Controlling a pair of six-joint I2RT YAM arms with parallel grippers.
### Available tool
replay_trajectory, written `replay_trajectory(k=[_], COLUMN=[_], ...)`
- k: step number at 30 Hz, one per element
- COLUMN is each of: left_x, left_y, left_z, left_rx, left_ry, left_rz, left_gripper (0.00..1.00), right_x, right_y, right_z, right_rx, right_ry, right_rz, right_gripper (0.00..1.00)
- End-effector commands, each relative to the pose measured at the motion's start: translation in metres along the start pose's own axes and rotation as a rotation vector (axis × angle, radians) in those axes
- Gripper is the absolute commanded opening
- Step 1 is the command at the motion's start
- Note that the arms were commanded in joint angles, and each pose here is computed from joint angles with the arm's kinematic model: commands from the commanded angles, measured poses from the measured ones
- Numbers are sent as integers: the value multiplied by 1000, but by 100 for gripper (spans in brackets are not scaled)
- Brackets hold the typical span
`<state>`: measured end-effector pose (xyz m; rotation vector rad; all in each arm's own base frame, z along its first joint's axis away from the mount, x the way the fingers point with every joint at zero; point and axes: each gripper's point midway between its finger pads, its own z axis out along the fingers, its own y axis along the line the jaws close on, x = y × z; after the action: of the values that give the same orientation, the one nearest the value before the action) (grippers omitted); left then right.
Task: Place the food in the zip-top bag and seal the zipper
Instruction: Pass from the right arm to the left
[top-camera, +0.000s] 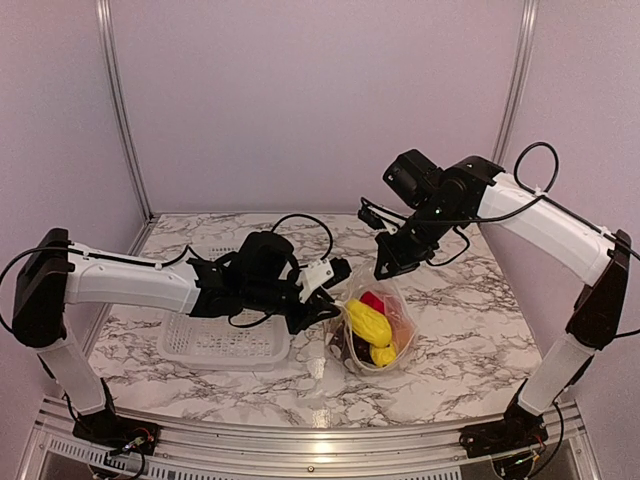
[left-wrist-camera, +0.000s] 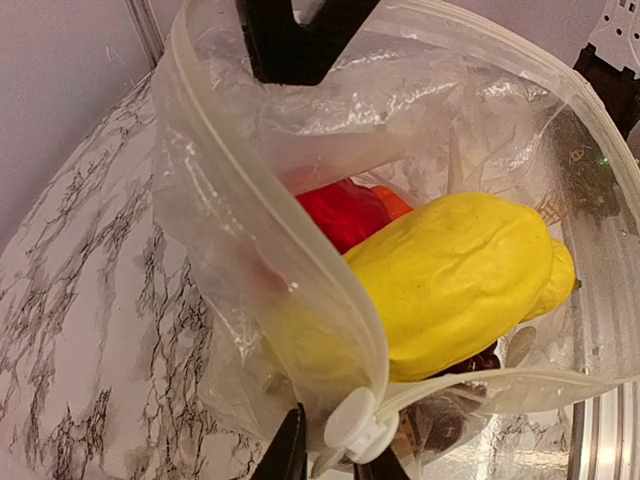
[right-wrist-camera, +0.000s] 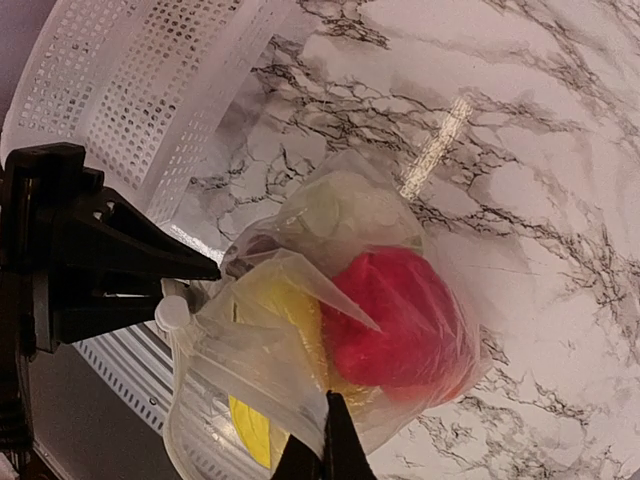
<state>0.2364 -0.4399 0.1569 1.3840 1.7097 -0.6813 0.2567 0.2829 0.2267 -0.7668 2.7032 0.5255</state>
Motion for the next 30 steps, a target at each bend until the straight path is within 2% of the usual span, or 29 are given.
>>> replay_trajectory(k=[1, 8, 12, 15, 25, 28, 30], left_x=[-13, -13, -19, -26, -52, -56, -62], left_y=[5, 4, 1, 1, 3, 2, 1], left_z=[0, -7, -14, -20, -37, -36, -37], left_rx=[-6, -8, 5, 8, 8, 27, 32], left_ry=[-44, -50, -62, -77, -95, -74, -82], left_rz=[-3, -35, -78, -132, -287, -347, -366], left_gripper=[13, 6, 1, 1, 0, 0, 0], right_x=[-8, -10, -6, 3, 40, 28, 17], right_y=[2, 9, 20, 36, 86, 101, 105], right_z=[-3, -16, -37, -51, -42, -65, -91], right_rx=[6, -22, -29, -13, -3, -22, -64], right_ry=[-20, -43, -74, -71, -13, -62, -134], right_rz=[13, 31, 50, 36, -47, -46, -11], right_gripper=[0, 0, 12, 16, 16, 18, 25])
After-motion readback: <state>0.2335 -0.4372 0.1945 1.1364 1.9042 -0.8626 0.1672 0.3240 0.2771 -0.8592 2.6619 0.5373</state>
